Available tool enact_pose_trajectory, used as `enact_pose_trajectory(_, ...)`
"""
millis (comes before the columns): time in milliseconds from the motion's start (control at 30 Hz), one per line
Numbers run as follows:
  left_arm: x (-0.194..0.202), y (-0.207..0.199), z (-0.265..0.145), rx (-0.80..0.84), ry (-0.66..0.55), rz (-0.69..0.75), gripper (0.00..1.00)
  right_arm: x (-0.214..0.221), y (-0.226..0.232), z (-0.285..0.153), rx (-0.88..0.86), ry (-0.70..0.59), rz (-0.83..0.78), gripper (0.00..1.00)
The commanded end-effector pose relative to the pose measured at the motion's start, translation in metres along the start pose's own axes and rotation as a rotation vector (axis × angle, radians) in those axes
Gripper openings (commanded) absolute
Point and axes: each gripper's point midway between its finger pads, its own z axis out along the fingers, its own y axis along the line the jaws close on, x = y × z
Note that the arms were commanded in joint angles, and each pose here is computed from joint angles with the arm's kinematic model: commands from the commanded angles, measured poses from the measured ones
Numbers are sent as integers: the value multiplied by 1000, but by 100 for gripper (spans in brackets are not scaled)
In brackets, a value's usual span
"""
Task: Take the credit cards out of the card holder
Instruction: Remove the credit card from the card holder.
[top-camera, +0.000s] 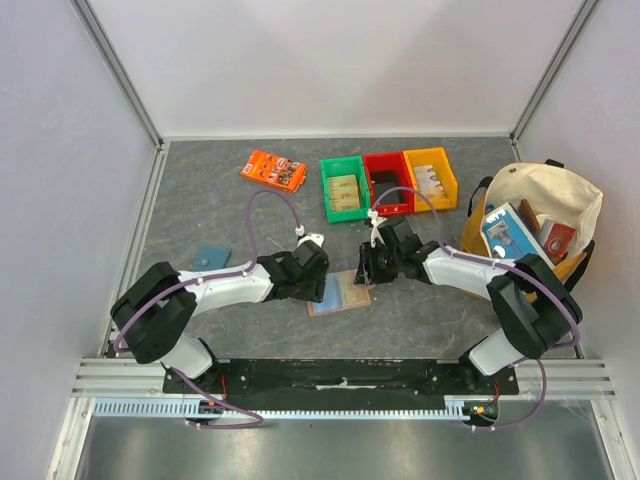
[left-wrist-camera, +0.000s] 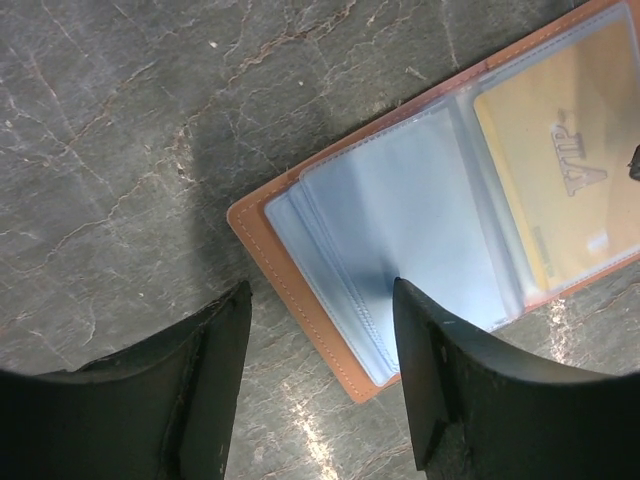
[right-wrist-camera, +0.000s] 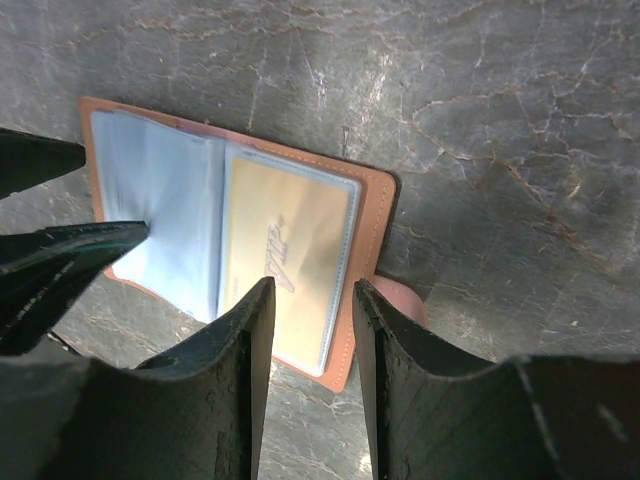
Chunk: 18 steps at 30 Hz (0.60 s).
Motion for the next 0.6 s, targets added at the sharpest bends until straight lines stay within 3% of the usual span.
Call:
enact_pose_trajectory(0, 6, -3, 6, -8, 20, -44, 60, 5, -4, 6, 27, 3, -32, 44)
enact_pose_trajectory(267, 11, -10, 7, 40, 29, -79, 48, 8, 4, 8, -8, 21, -34, 40)
enact_pose_trajectory(567, 9, -14, 4, 63, 16, -96, 44, 3, 18, 5, -56, 15, -36, 31)
